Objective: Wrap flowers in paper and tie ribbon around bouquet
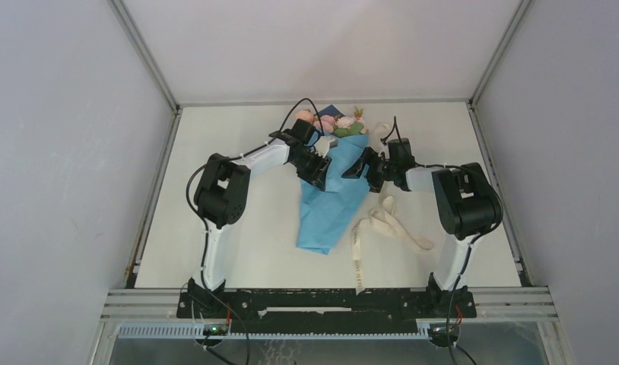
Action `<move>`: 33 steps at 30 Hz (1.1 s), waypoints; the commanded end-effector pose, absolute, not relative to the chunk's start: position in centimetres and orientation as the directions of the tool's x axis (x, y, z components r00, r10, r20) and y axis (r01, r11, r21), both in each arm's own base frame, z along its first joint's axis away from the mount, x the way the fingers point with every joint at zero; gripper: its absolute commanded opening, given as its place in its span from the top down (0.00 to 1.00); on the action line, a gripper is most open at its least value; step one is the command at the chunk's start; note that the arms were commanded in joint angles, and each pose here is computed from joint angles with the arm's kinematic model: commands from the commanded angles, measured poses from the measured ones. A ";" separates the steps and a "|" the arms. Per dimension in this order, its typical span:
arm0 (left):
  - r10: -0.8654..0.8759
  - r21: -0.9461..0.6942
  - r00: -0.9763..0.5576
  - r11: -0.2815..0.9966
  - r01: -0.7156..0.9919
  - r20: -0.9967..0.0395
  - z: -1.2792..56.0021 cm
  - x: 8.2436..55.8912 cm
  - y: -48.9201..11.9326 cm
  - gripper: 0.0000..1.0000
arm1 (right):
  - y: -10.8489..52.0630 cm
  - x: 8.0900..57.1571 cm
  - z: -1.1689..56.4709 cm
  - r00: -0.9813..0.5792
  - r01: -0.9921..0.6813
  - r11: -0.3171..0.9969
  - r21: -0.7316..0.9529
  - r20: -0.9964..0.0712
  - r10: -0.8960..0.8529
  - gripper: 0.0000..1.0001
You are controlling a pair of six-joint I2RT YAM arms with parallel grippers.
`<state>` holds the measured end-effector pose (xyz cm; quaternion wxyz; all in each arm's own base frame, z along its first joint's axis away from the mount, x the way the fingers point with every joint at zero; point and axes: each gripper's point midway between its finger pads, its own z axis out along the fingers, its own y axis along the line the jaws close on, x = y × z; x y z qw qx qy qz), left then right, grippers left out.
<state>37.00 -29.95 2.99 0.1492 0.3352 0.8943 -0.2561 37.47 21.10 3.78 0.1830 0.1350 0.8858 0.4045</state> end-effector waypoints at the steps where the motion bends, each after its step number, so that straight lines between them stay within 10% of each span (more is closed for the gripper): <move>1: 0.533 -0.327 -0.727 0.658 0.678 -0.433 3.2 37.2 -29.4 0.54 | 22.6 39.2 3.6 -0.881 0.047 0.595 0.802 -0.247 0.404 0.19; 5: 0.535 -0.322 -0.727 0.661 0.677 -0.431 3.0 37.3 -29.3 0.54 | 23.5 39.8 3.3 -0.869 0.053 0.583 0.811 -0.250 0.427 0.34; 10: 0.534 -0.318 -0.717 0.654 0.686 -0.449 4.8 37.3 -29.4 0.54 | 24.4 40.8 3.2 -0.848 0.075 0.546 0.835 -0.235 0.475 1.00; 19: 0.663 -0.242 -0.468 0.408 0.880 -0.584 14.7 27.0 -34.1 0.38 | 23.3 41.4 3.4 -0.834 0.091 0.543 0.835 -0.234 0.499 1.00; 27: 0.810 -0.147 0.084 -0.205 0.968 -0.581 10.9 14.5 -39.2 0.23 | 22.7 41.3 2.9 -0.859 0.059 0.573 0.818 -0.251 0.446 1.00; 33: 0.699 0.069 0.494 -0.541 0.838 -0.517 8.6 14.8 -40.9 0.00 | 22.7 40.9 2.7 -0.877 0.016 0.620 0.784 -0.287 0.386 1.00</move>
